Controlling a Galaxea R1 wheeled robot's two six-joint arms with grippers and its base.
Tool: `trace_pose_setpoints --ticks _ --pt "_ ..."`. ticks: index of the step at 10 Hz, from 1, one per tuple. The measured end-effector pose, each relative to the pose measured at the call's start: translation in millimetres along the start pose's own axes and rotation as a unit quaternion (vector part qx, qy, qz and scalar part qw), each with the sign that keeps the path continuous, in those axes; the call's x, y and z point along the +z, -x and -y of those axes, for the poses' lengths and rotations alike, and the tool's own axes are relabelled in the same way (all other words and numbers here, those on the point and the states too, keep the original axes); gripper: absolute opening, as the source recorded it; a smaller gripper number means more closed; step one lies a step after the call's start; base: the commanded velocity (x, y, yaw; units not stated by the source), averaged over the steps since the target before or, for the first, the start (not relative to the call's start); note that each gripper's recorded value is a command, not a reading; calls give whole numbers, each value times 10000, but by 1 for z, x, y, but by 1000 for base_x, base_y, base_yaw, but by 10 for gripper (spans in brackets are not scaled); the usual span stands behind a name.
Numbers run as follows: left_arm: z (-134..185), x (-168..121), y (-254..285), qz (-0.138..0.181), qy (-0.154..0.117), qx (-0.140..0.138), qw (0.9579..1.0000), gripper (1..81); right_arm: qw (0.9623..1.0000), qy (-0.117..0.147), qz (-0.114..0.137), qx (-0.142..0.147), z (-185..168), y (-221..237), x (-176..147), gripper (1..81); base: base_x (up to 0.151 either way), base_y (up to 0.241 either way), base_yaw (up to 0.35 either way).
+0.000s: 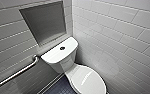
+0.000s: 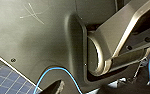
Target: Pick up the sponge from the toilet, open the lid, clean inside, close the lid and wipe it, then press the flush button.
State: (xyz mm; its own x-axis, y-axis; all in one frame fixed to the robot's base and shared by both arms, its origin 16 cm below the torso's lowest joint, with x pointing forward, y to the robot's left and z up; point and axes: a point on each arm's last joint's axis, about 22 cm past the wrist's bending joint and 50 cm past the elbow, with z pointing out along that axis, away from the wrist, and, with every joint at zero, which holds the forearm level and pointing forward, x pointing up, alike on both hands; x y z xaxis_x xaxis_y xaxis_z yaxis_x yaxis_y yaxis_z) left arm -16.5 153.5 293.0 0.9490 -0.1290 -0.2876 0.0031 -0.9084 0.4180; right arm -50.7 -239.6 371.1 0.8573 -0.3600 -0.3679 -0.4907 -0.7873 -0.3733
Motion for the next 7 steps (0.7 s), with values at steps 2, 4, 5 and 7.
trace_pose_setpoints --ticks 2,4,5,7 --pt "-6 -13 -2 -168 -22 78 9998 811 9998 -61 -169 -119 11 3 1 10 0 0 0" --pt "-11 -26 -6 -358 -51 164 9992 811 9992 -121 -309 -233 20 11 -2 10 0 0 0" --pt "-13 -29 -2 -372 -55 170 9991 811 9991 -47 -330 -252 14 16 -4 10 0 0 0" --pt "-19 -36 11 -336 -46 157 9993 811 9990 84 -319 -299 10 31 -4 10 0 0 0"
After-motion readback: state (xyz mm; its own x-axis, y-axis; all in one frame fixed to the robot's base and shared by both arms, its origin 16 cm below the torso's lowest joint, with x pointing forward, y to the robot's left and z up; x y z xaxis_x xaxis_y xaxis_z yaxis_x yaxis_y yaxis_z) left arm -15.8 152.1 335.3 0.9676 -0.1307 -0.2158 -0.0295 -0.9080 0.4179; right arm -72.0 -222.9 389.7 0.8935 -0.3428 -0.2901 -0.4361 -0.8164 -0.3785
